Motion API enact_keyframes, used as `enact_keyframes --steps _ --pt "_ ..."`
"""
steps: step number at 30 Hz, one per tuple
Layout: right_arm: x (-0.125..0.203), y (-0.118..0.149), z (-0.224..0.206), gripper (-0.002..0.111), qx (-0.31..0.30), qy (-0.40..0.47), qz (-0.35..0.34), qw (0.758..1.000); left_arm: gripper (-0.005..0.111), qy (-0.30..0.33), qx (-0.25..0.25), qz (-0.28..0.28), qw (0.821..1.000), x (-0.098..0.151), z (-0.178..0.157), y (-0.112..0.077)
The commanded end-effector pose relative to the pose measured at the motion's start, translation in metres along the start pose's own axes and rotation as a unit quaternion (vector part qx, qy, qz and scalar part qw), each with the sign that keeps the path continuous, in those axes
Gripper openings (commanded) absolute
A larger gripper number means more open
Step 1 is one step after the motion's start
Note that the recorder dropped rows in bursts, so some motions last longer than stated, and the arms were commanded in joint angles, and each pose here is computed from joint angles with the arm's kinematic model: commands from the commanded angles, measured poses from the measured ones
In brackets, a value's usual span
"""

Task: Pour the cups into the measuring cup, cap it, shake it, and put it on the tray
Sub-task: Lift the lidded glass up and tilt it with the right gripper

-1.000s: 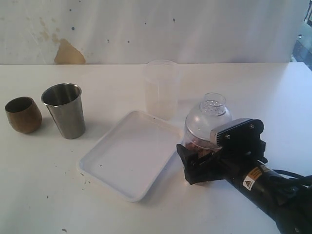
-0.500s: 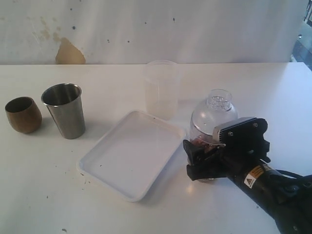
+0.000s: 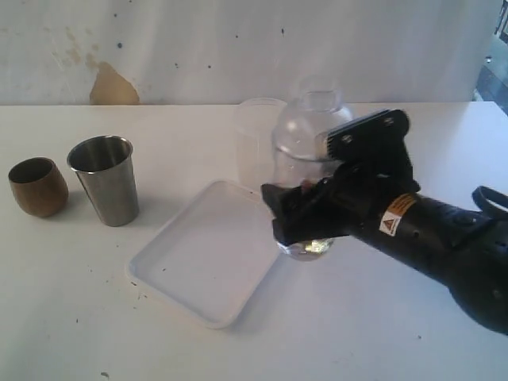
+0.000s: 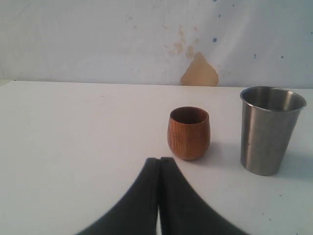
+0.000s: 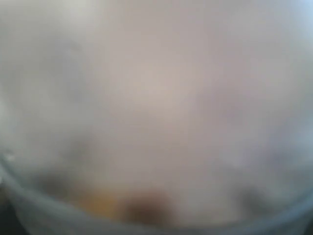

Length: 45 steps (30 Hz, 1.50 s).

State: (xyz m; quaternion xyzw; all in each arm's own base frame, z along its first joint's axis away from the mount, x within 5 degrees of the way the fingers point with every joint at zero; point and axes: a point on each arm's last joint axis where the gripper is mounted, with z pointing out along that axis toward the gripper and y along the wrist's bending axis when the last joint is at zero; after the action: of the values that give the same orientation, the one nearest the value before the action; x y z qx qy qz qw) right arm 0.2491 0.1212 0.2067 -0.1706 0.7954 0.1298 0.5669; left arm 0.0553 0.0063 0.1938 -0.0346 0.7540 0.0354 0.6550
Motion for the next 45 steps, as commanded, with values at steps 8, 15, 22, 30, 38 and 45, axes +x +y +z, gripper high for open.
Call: enact_keyframes --steps 8,15,22,30,38,45 --pt "-0.041 -0.014 -0.013 0.000 0.027 -0.022 -0.018 0.999 0.000 0.002 0.000 0.002 1.000 0.002 0.000 0.000" --pt "-0.043 -0.024 -0.006 0.000 0.056 -0.040 -0.018 0.997 0.000 0.002 0.000 0.002 1.000 0.002 0.000 0.000" --pt "-0.045 -0.056 -0.005 0.000 0.165 -0.080 0.102 0.978 0.000 0.002 0.000 0.002 1.000 0.002 0.000 0.000" --pt "-0.050 -0.054 0.003 0.000 0.149 -0.073 0.094 0.982 0.000 0.002 0.000 0.002 1.000 0.002 0.000 0.000" --pt "-0.051 -0.071 0.008 0.000 0.168 -0.061 0.086 0.980 0.000 0.002 0.000 0.002 1.000 0.002 0.000 0.000" --pt "-0.053 -0.086 0.020 0.000 0.163 -0.029 0.016 0.986 0.000 0.002 0.000 0.002 1.000 0.002 0.000 0.000"
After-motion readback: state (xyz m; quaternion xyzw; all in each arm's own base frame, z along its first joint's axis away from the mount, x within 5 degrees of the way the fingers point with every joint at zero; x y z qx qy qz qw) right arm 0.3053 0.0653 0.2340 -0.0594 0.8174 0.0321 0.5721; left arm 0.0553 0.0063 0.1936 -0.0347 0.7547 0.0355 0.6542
